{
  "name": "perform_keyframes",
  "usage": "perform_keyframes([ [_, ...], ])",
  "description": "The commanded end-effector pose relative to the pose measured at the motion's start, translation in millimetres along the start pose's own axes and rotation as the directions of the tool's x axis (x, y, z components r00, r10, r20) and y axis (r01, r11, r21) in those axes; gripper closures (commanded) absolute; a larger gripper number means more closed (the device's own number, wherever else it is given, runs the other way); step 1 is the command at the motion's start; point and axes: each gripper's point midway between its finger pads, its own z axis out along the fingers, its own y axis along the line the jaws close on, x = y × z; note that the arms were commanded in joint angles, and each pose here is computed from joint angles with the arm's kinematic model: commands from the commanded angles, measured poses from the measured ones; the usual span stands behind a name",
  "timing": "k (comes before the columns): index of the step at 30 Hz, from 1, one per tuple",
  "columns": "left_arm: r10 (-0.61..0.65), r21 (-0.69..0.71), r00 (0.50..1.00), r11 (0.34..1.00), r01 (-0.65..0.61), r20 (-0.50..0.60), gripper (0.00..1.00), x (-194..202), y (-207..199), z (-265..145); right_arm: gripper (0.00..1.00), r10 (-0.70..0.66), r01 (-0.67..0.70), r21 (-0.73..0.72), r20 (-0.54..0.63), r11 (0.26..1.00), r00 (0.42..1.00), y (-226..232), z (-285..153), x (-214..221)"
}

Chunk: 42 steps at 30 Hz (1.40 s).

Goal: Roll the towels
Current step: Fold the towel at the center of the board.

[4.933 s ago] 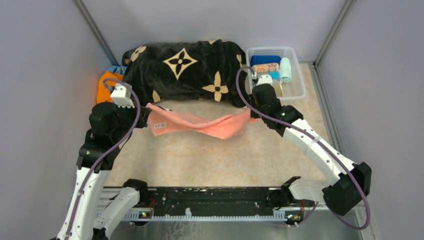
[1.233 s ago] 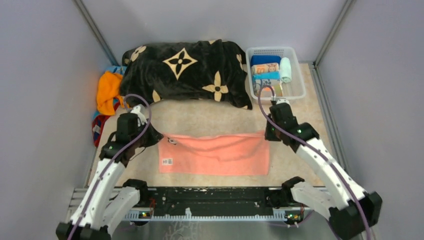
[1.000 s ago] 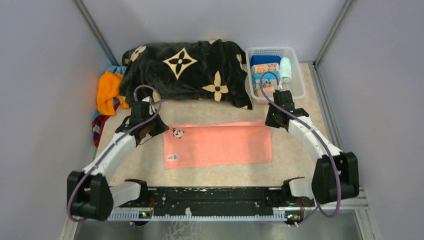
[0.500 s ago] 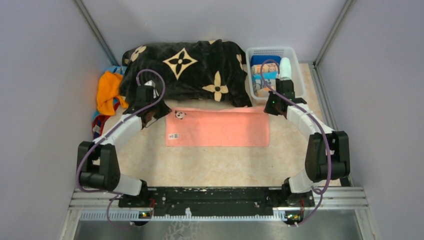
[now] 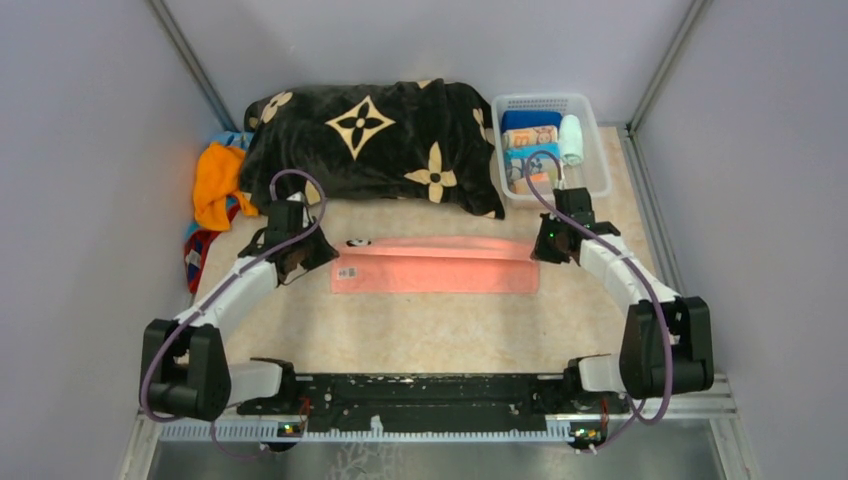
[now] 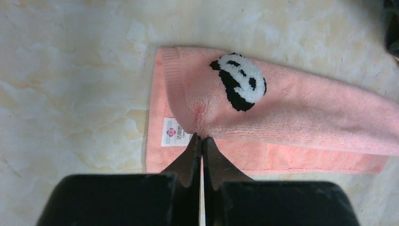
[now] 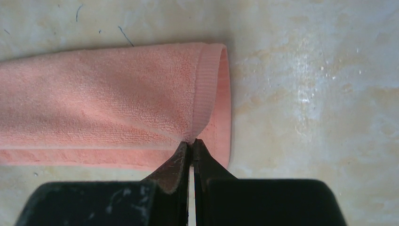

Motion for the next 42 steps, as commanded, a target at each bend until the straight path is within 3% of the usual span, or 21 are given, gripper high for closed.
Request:
perform_keyframes([
  [1,-0.016,-0.042,1.000,0.999,0.015,-0.024,1.00,11,12,-10,1.00,0.016,-0.017,0.031,0.031,0.999,0.999,-8,-15,2],
  [19,-0.080,-0.165,0.977,0.985,0.047,-0.199,1.00,62,42,1,1.00,0.075,-0.065,0.083,-0.132,0.994,0.988,-27,3,62],
  [28,-0.072,-0.215,0.981,0.976,0.031,-0.181,1.00,59,51,-5,0.99,0.072,-0.055,0.106,-0.162,0.993,0.984,-33,11,71],
  [36,0.010,-0.255,0.988,0.966,-0.049,-0.152,0.97,44,43,-23,0.98,0.060,-0.046,0.114,-0.126,0.992,0.990,-31,0,57],
  [42,0.017,-0.286,0.983,0.956,-0.070,-0.185,0.96,51,44,-33,0.97,0.055,-0.038,0.119,-0.143,0.992,0.988,-32,-4,60],
])
